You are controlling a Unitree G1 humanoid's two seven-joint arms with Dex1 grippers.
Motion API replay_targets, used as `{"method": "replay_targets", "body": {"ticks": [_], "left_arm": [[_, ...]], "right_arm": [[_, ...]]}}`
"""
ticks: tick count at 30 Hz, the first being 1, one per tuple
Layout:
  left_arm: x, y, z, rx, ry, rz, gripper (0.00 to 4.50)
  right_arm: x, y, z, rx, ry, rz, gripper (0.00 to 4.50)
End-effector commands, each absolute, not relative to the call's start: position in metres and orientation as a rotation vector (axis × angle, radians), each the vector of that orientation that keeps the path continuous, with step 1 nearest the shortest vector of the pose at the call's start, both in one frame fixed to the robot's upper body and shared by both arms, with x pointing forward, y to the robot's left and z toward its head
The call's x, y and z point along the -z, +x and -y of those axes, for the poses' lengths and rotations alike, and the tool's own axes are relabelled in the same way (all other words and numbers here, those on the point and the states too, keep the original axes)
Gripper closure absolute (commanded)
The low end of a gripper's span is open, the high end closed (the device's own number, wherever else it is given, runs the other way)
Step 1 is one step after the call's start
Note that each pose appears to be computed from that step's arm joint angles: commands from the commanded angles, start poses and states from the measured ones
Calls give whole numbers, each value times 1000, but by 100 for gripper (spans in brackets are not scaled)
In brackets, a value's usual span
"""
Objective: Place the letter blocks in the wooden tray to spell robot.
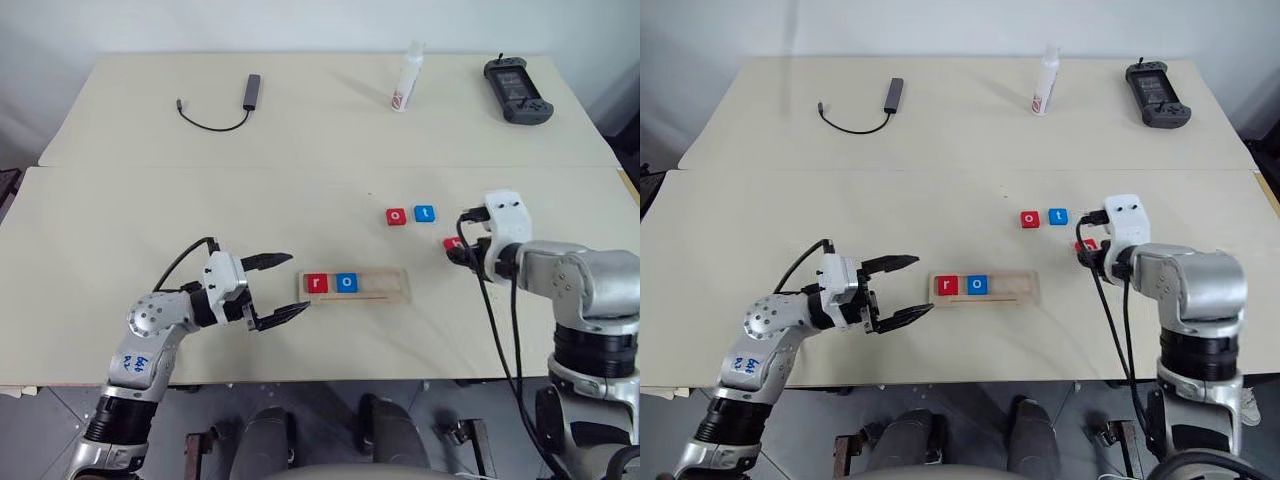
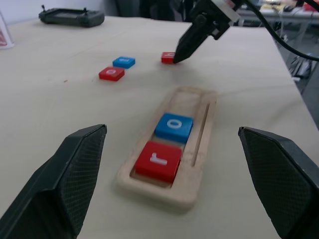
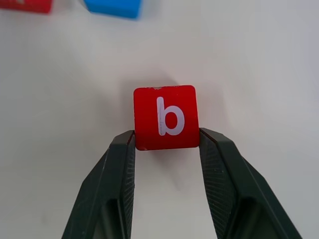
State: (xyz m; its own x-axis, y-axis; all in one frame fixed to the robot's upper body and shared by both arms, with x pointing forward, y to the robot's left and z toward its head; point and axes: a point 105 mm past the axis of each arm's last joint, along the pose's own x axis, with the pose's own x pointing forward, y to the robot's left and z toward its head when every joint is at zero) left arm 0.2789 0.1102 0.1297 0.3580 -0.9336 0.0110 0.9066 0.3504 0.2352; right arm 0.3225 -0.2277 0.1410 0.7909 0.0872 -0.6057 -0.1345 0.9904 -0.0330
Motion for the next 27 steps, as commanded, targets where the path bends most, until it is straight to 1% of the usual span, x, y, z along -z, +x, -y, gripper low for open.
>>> {"method": "replay_targets", "body": {"ticks": [1,7,9,10,13,14,16,18,21,23,25,26,27], "left_arm": [[-133,278,-99,1238,190,195,0],[-128,277,-92,1303,192,177,0],[-128,277,-92,1304,193,178,0],[-129,277,-92,1305,195,178,0],[-129,277,-94,1304,205,174,0],[-129,277,-96,1299,210,172,0],[-130,278,-100,1287,225,170,0],[-131,279,-103,1277,237,171,0],[-133,280,-107,1270,255,176,0],[-135,280,-109,1270,265,180,0],[-136,281,-110,1271,271,184,0],[-137,281,-110,1272,272,186,0],[-138,281,-109,1274,275,190,0]], "right_arm": [[-151,307,231,-114,-98,-583,304],[-127,282,205,-139,-52,-565,304],[-123,280,201,-126,-27,-560,229],[-123,280,200,-127,-21,-559,202],[-124,281,201,-130,-21,-557,97],[-127,282,204,-140,-37,-559,65],[-143,284,213,-199,-95,-556,1],[-158,284,216,-296,-158,-549,1],[-168,277,208,-558,-327,-530,1],[-168,272,209,-724,-472,-519,1],[-159,270,212,-917,-706,-514,1],[-155,269,214,-981,-770,-516,1],[-153,271,215,-1022,-777,-514,1]]}}
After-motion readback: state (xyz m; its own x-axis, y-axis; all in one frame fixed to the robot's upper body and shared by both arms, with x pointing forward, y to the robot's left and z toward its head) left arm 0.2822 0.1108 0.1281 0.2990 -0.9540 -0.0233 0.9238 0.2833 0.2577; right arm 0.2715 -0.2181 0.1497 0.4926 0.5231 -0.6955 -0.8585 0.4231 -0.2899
